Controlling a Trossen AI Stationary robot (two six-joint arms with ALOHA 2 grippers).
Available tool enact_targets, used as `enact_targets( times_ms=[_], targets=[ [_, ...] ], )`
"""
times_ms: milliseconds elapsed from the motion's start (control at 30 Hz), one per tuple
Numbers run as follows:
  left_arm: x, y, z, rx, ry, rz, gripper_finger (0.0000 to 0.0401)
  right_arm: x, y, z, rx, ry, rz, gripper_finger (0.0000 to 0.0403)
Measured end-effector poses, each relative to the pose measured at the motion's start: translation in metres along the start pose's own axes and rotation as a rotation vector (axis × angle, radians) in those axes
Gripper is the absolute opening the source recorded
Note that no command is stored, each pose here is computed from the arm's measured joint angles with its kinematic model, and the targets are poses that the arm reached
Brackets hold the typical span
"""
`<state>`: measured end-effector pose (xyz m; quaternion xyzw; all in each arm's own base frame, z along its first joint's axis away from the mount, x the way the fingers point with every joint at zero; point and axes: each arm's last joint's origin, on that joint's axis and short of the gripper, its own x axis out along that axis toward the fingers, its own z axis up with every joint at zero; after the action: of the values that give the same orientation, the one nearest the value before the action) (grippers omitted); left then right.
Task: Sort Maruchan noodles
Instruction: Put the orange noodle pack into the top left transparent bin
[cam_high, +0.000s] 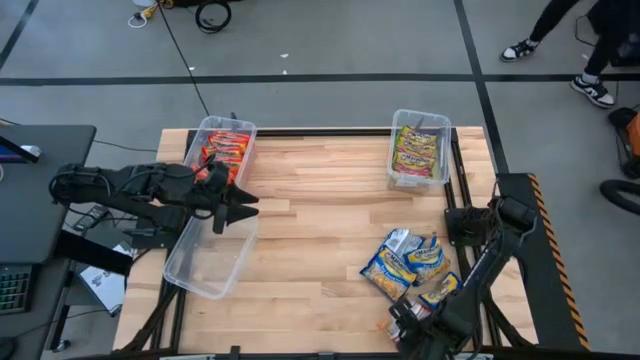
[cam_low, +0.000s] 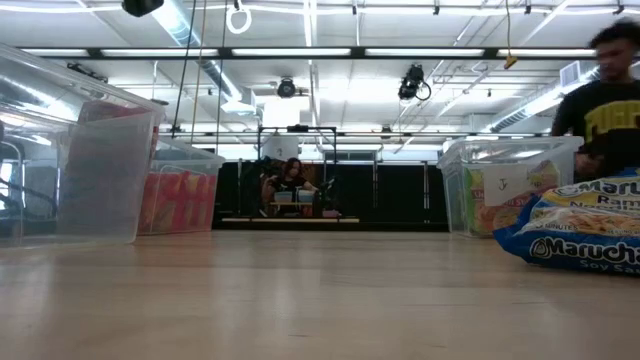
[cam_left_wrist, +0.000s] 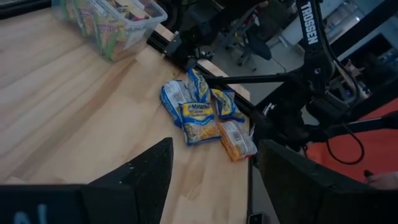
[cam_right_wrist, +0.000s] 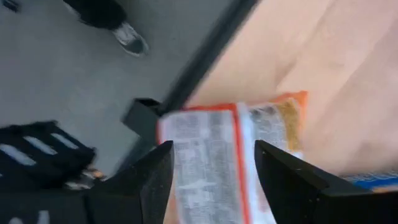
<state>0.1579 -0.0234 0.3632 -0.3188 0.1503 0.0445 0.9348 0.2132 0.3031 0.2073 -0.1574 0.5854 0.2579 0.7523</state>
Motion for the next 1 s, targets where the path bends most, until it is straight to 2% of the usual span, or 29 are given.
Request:
enact_targets(
  times_ms=[167, 300, 433, 600, 800, 900, 1000],
  targets=[
    [0.001, 0.000, 0.000, 0.002, 0.002, 0.001, 0.0238, 0.002, 0.009, -0.012, -0.135, 0.089, -0.025, 0.0265],
    [0.000, -0.002, -0.002, 0.010, 0.009, -0.010, 0.0238, 0.001, 0.030, -0.020, -0.278, 0.059, -0.078, 0.0280],
    [0.000, -0.005, -0.001, 0.013, -0.003, -0.026, 0.0238, 0.010, 0.048, -0.029, -0.315, 0.052, -0.156, 0.0278],
    [0.003, -0.009, 0.003, 0.033, -0.069, -0.035, 0.0238, 0.038, 0.058, -0.037, -0.215, 0.112, -0.184, 0.0270],
    [0.006, -0.012, 0.008, 0.049, -0.132, -0.045, 0.0238, 0.067, 0.052, -0.037, -0.042, 0.131, -0.289, 0.0252],
    [0.007, -0.012, 0.008, 0.048, -0.141, -0.040, 0.0238, 0.071, 0.046, -0.035, 0.046, 0.105, -0.341, 0.0224],
    [0.006, -0.013, 0.010, 0.044, -0.158, -0.050, 0.0238, 0.071, 0.041, -0.033, 0.113, 0.083, -0.377, 0.0175]
  ],
)
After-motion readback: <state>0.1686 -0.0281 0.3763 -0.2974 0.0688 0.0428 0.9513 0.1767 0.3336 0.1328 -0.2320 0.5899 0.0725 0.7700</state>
